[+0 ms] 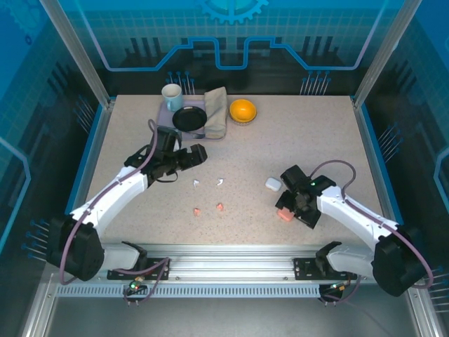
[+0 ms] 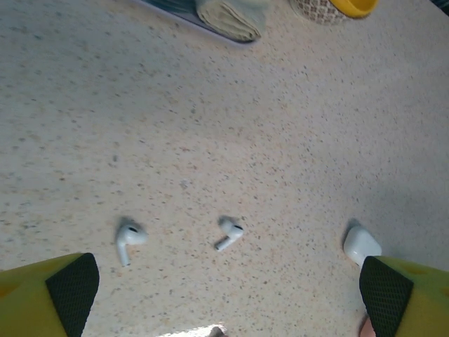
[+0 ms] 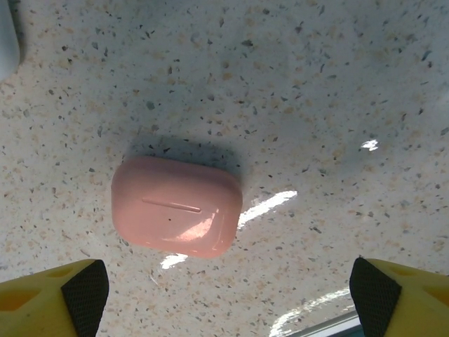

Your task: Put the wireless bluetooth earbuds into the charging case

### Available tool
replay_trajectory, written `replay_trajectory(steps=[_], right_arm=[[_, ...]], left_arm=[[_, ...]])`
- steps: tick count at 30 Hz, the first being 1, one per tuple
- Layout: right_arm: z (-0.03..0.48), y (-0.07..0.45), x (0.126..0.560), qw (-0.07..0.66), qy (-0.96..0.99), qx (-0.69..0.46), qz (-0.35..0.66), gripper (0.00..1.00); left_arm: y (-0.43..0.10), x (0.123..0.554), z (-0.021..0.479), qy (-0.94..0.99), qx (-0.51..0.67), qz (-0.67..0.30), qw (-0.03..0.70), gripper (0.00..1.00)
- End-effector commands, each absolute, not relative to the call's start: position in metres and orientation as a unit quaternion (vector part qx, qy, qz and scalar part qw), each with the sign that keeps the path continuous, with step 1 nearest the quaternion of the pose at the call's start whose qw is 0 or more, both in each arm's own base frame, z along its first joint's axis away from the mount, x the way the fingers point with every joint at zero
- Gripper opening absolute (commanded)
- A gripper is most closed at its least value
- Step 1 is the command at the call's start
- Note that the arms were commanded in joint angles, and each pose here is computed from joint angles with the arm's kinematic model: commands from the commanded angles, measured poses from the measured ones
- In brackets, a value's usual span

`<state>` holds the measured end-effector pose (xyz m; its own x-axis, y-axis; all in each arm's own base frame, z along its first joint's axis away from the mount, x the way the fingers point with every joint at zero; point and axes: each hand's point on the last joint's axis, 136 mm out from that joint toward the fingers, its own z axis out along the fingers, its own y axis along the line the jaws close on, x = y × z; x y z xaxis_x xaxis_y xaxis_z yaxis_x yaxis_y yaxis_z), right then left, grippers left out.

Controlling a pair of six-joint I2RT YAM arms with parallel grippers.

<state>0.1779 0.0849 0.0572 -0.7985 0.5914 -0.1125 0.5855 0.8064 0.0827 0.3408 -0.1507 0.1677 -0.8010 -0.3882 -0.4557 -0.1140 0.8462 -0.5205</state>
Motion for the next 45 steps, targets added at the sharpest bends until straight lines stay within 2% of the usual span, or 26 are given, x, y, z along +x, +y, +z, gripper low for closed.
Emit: replay_trajectory(steps=[1,15,45], right_arm=[[0.053,0.098,0.184,0.057,0.944,0.323,0.044,0.92],[0.037,0.098,0.199,0.038,0.939,0.341,0.033,0.92],[0.001,0.096,0.192,0.001,0.937,0.350,0.020,0.83]], left_arm=[[-0.169,0.338,0.168,0.923,-0.129,-0.246,0.266,0.99],[-0.218,0.329,0.166,0.931,-0.079,-0.250,0.254,0.99],[-0.255,0.318,0.164,0.933,-0.044,-0.263,0.241,0.99]])
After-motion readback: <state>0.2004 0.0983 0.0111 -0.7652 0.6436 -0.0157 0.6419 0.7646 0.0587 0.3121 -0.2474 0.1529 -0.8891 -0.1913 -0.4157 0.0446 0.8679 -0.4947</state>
